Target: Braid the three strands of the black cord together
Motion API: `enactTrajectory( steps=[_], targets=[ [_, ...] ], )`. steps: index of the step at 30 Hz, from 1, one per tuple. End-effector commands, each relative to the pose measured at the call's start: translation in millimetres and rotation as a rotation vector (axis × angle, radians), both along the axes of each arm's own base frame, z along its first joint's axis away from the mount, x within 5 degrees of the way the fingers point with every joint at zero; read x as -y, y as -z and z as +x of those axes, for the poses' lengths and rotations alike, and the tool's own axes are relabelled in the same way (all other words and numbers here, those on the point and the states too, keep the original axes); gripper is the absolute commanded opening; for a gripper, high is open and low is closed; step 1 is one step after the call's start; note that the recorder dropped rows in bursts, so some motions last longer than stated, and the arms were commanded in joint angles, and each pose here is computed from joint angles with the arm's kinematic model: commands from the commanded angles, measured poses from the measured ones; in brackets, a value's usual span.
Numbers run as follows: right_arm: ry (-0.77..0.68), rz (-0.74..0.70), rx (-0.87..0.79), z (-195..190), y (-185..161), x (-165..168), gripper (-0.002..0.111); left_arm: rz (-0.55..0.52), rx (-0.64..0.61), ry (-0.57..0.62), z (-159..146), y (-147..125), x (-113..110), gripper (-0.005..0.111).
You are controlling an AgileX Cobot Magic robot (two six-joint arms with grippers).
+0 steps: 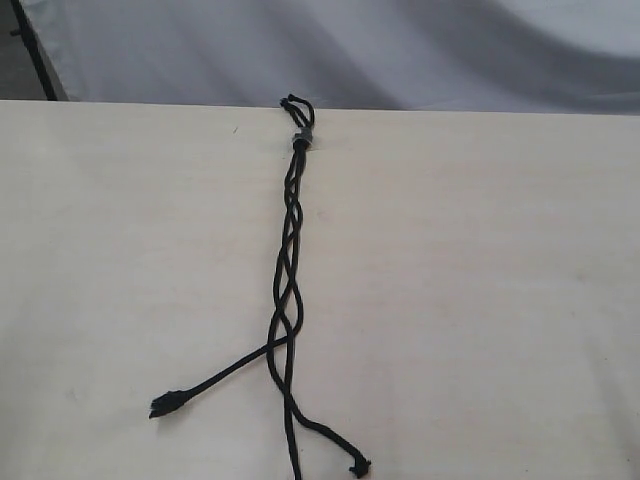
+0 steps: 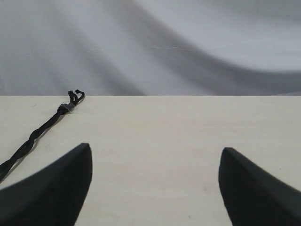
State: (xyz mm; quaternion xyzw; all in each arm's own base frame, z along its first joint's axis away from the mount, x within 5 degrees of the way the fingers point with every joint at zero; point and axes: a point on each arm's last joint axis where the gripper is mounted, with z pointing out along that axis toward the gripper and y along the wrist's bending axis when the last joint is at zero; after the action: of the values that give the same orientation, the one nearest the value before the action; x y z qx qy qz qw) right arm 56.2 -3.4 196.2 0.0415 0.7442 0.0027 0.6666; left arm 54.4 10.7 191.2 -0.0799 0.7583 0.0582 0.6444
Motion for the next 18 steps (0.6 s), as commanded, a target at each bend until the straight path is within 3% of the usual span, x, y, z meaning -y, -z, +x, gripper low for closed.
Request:
enactTrajectory(
  steps=[1, 18],
  targets=[
    [0.006, -0.018, -0.003, -0.5, 1.2, 0.6, 0.071, -0.006, -0.003, 0.0, -0.2, 1.1, 0.1, 0.001],
    [0.008, -0.005, -0.002, -0.5, 1.2, 0.6, 0.071, -0.006, -0.003, 0.0, -0.2, 1.1, 0.1, 0.001]
  ],
)
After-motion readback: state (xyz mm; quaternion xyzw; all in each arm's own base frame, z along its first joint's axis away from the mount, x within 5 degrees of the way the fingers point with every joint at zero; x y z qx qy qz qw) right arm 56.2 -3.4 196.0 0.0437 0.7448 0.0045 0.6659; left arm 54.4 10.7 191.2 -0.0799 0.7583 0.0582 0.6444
